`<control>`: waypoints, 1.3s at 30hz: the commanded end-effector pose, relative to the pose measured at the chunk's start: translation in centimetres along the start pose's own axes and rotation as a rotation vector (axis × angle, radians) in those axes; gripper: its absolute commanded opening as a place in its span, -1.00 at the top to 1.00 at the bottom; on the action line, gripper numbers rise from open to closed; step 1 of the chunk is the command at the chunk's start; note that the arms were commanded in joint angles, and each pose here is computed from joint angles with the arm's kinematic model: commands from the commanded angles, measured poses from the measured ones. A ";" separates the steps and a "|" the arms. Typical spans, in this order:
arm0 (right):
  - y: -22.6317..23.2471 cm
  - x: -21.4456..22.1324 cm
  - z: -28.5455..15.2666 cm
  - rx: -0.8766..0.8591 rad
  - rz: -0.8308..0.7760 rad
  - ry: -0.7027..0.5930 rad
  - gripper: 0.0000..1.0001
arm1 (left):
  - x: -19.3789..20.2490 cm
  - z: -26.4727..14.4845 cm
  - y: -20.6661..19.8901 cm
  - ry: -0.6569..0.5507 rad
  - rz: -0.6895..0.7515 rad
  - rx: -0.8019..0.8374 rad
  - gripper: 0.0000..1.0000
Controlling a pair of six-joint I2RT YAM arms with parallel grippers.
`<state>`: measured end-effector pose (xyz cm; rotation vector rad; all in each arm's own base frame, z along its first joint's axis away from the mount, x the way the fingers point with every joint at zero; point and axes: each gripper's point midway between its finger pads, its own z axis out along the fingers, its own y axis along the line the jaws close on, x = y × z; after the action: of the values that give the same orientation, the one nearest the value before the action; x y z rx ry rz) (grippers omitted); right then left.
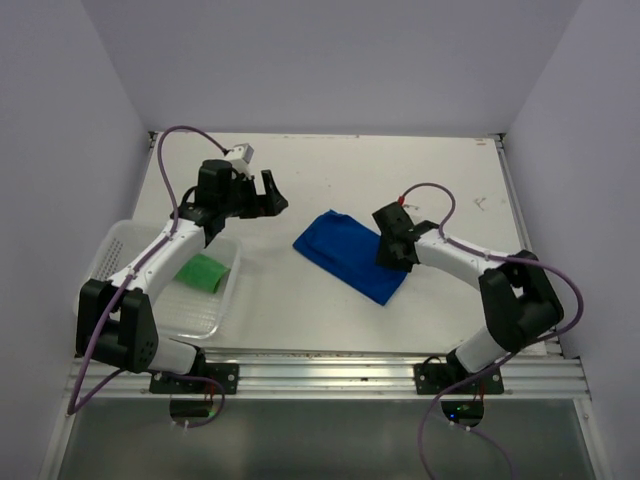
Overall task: Roll the towels
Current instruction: Fold the towel
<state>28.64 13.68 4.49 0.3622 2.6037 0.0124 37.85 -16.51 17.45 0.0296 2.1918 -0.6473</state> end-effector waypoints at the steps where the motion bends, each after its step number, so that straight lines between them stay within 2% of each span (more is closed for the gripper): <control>1: 2.7 -2.4 0.8 -0.038 0.041 -0.056 0.04 | -1.0 -0.1 -1.0 -0.024 0.036 0.029 -0.99; 6: 3.8 -1.8 3.1 -0.017 -0.038 -0.015 -0.04 | -1.0 -0.1 -0.9 -0.025 0.037 0.026 -0.99; 10: 6.2 -0.3 4.3 -0.135 -0.118 0.068 -0.09 | -1.0 -0.2 -0.9 -0.023 0.038 0.025 -0.99; 13: 7.2 0.8 5.1 -0.187 -0.245 0.138 -0.12 | -1.1 -0.2 -0.8 -0.024 0.041 0.019 -0.99; 14: 7.7 1.6 5.1 -0.242 -0.341 0.186 -0.12 | -1.1 -0.2 -0.9 -0.024 0.041 0.021 -0.99; 15: 8.6 1.0 4.9 -0.254 -0.391 0.179 -0.13 | -1.1 -0.2 -0.8 -0.024 0.041 0.017 -0.99; 16: 7.6 2.3 5.4 -0.220 -0.453 0.240 -0.14 | -1.2 -0.3 -0.9 -0.026 0.042 0.020 -0.99; 19: 7.6 2.7 5.3 -0.224 -0.631 0.271 -0.16 | -1.3 -0.4 -1.0 -0.030 0.041 0.021 -0.99; 25: 7.0 1.5 4.9 -0.228 -0.884 0.246 -0.19 | -1.2 -0.4 -0.9 -0.030 0.039 0.019 -0.99; 28: 7.4 -0.8 4.2 -0.223 -0.975 0.162 -0.20 | -1.2 -0.3 -1.0 -0.027 0.038 0.025 -0.99; 31: 8.7 -3.2 2.5 -0.261 -0.958 0.037 -0.22 | -1.1 -0.3 -0.9 -0.028 0.037 0.019 -0.99; 34: 10.4 -5.4 0.0 -0.348 -0.862 -0.057 -0.25 | -1.1 -0.3 -0.9 -0.029 0.038 0.017 -0.99; 36: 10.3 -7.2 -1.4 -0.341 -0.726 -0.102 -0.29 | -1.2 -0.3 -0.7 -0.033 0.040 0.009 -0.99; 39: 8.1 -8.0 -1.3 -0.286 -0.465 -0.086 -0.29 | -1.4 -0.4 -0.7 -0.044 0.045 0.002 -0.99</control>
<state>35.55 21.07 7.20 -0.6722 2.5189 0.1324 37.69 -16.58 17.30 0.0314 2.1997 -0.6440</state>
